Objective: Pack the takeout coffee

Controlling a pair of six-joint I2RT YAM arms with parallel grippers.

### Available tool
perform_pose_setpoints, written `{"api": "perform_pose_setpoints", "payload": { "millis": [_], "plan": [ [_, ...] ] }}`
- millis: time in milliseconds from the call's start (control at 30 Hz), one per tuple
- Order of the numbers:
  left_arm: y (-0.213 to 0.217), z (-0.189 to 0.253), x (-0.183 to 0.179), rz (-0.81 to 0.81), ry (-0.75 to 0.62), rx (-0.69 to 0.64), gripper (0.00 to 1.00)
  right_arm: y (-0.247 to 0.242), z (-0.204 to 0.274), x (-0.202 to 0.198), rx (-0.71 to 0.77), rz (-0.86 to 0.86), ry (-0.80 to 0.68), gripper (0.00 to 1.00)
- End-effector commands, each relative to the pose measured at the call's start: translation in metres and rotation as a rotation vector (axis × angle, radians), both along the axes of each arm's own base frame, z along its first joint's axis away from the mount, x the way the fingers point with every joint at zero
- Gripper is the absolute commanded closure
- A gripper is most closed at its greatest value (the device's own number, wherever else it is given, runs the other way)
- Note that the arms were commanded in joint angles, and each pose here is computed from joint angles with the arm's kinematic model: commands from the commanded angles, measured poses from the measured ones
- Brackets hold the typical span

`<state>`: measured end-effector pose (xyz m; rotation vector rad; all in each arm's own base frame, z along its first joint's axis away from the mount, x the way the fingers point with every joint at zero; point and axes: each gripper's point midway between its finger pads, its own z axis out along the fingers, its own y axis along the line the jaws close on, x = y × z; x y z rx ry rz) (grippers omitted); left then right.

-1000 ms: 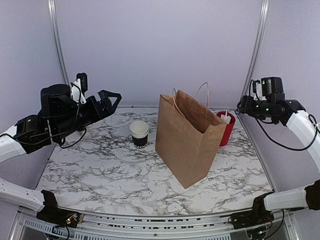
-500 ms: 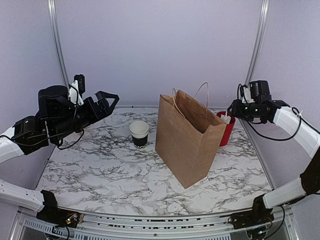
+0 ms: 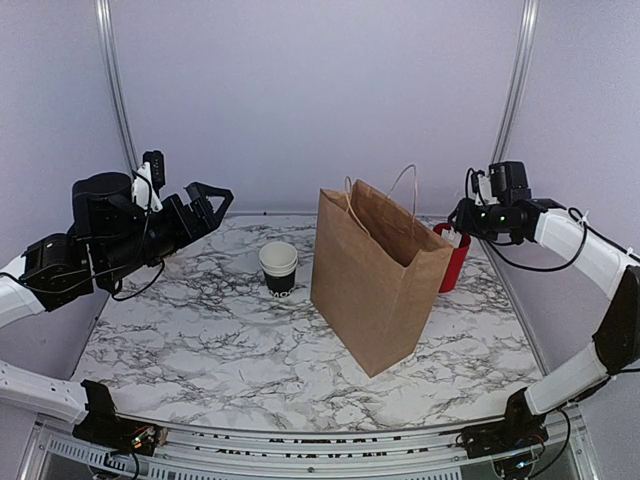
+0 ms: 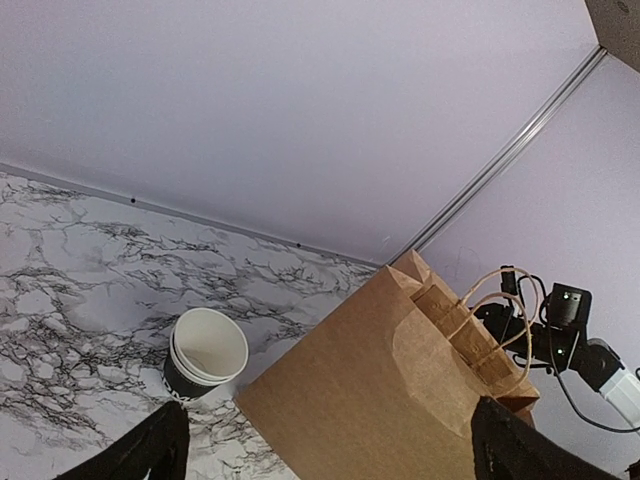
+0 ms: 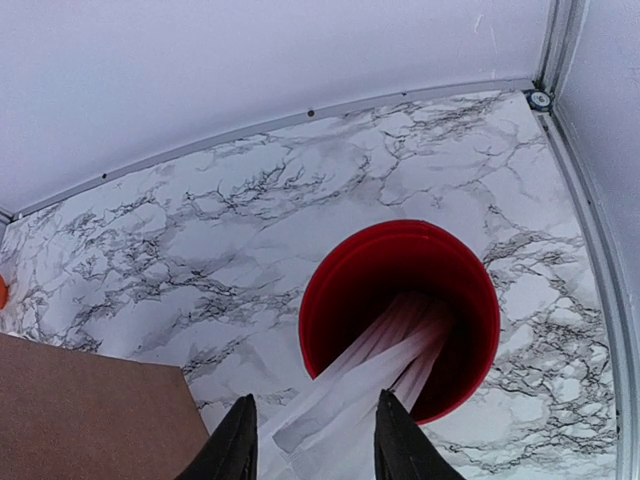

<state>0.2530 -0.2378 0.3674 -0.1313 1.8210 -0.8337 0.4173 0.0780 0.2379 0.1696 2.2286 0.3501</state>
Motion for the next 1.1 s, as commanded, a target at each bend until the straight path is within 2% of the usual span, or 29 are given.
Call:
{"api": "perform_pose_setpoints", "payload": {
  "millis": [0,367,1067],
  "plan": [
    [0.007,-0.002,0.001,0.027,0.008,0.007,0.01,0.002,0.024,0.012,0.004,0.008,-0.067,0.63],
    [0.007,-0.003,0.002,0.029,0.011,0.011,0.01,0.012,0.023,0.016,-0.031,0.012,-0.067,0.72],
    [0.013,-0.004,0.000,0.040,0.008,0.002,0.01,0.013,0.017,0.017,-0.201,-0.059,-0.029,0.79]
  ]
}}
